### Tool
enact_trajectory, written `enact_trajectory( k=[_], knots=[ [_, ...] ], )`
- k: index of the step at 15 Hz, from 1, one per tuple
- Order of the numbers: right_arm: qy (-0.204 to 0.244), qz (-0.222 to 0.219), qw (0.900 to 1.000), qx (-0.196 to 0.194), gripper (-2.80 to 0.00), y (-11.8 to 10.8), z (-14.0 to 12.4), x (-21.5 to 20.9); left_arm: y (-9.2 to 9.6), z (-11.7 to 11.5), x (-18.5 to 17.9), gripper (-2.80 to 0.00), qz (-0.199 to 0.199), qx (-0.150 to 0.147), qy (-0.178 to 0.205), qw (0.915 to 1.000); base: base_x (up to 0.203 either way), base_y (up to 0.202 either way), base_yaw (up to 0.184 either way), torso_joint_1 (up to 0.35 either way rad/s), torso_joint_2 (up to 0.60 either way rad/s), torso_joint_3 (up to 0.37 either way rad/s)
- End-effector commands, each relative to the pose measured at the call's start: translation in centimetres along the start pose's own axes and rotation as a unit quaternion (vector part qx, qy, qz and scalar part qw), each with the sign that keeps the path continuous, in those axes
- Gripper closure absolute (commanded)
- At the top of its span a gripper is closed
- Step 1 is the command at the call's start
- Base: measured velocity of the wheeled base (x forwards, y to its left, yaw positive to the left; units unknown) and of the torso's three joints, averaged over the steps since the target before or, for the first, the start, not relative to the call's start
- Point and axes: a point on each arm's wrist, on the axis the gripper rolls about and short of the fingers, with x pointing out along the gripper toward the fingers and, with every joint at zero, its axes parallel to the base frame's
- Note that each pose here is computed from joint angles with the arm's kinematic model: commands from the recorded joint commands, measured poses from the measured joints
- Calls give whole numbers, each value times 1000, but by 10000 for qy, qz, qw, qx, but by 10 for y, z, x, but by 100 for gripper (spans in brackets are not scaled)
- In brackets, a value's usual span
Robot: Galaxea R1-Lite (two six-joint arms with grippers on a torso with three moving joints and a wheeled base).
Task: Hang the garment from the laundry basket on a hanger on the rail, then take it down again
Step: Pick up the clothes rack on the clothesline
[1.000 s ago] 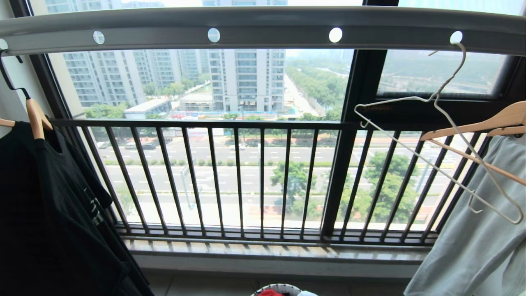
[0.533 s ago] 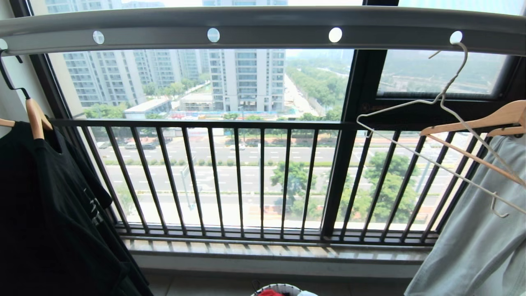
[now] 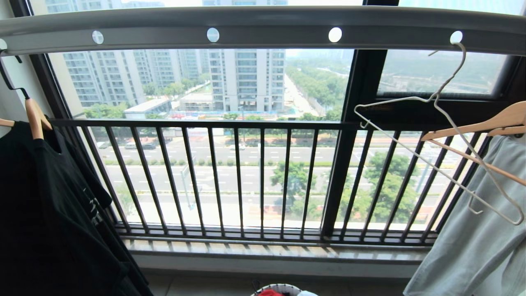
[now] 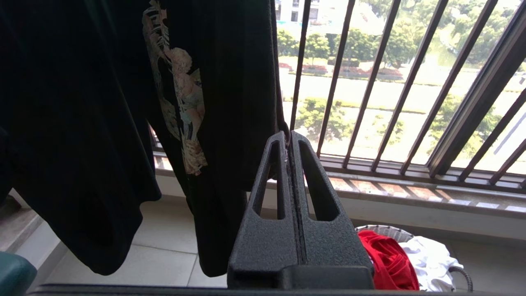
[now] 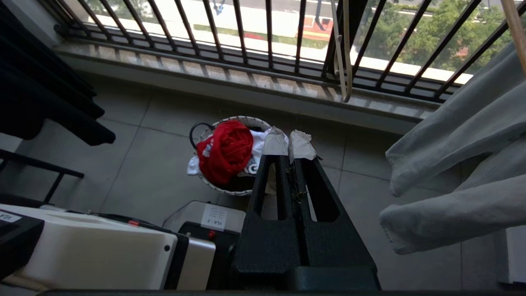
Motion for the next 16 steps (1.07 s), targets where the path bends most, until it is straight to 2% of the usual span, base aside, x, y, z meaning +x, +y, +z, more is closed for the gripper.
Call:
enact_trajectory(
  k=[1, 7, 8, 9, 13, 16],
  knots=[
    [421, 31, 9991, -59, 0, -5, 18, 24, 0, 0, 0, 0, 10, 0, 1, 10000, 0, 0, 0, 0, 0, 0],
    [465, 50, 9982, -362, 0, -6, 20, 28, 0, 0, 0, 0, 3, 0, 1, 10000, 0, 0, 0, 0, 0, 0],
    [436, 49, 9977, -517, -164, -5, 19, 26, 0, 0, 0, 0, 3, -1, 1, 10000, 0, 0, 0, 0, 0, 0],
    [415, 54, 9976, -547, -280, -5, 20, 26, 0, 0, 0, 0, 3, 0, 1, 10000, 0, 0, 0, 0, 0, 0],
    [504, 47, 9973, -533, -280, -7, 23, 33, 0, 0, 0, 0, 3, 0, 1, 10000, 0, 0, 0, 0, 0, 0],
    [407, 60, 9968, -686, -280, -10, 30, 46, 0, 0, 0, 0, 3, 0, 1, 10000, 0, 0, 0, 0, 0, 0]
  ],
)
